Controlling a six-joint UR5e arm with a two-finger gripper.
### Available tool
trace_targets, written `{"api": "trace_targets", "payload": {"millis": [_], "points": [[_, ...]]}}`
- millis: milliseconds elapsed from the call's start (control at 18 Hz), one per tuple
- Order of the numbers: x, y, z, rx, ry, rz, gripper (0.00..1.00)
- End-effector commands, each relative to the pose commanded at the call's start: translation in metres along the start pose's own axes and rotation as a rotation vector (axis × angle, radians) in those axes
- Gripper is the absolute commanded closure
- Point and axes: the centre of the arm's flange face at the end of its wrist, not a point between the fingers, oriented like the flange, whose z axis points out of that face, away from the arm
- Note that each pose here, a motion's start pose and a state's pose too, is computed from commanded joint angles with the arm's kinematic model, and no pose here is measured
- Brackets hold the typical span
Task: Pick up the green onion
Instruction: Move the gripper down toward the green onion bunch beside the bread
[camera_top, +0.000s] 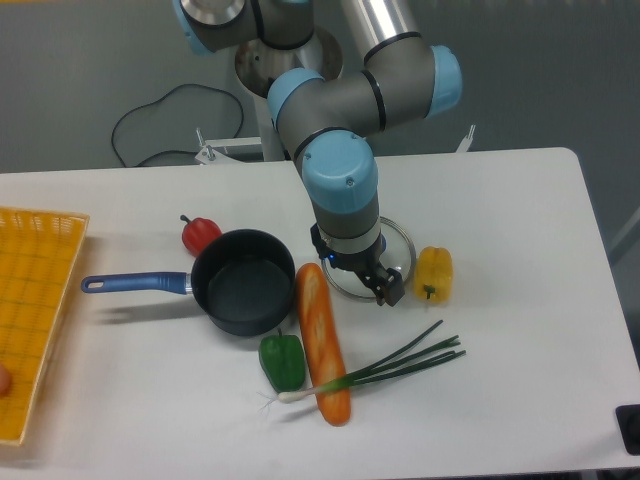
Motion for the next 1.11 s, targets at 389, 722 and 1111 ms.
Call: {"api": "trace_targets", "payload": {"millis": [389, 722, 1111], "points": [[-0.002, -0.012, 0.002, 0.105, -0.006, -0.125, 0.00], [-0.003, -0.015, 0.008, 0.105, -0.001, -0.141, 0.00], [-0.012, -0.023, 0.021, 0.105, 0.004, -0.130, 0.00]]}}
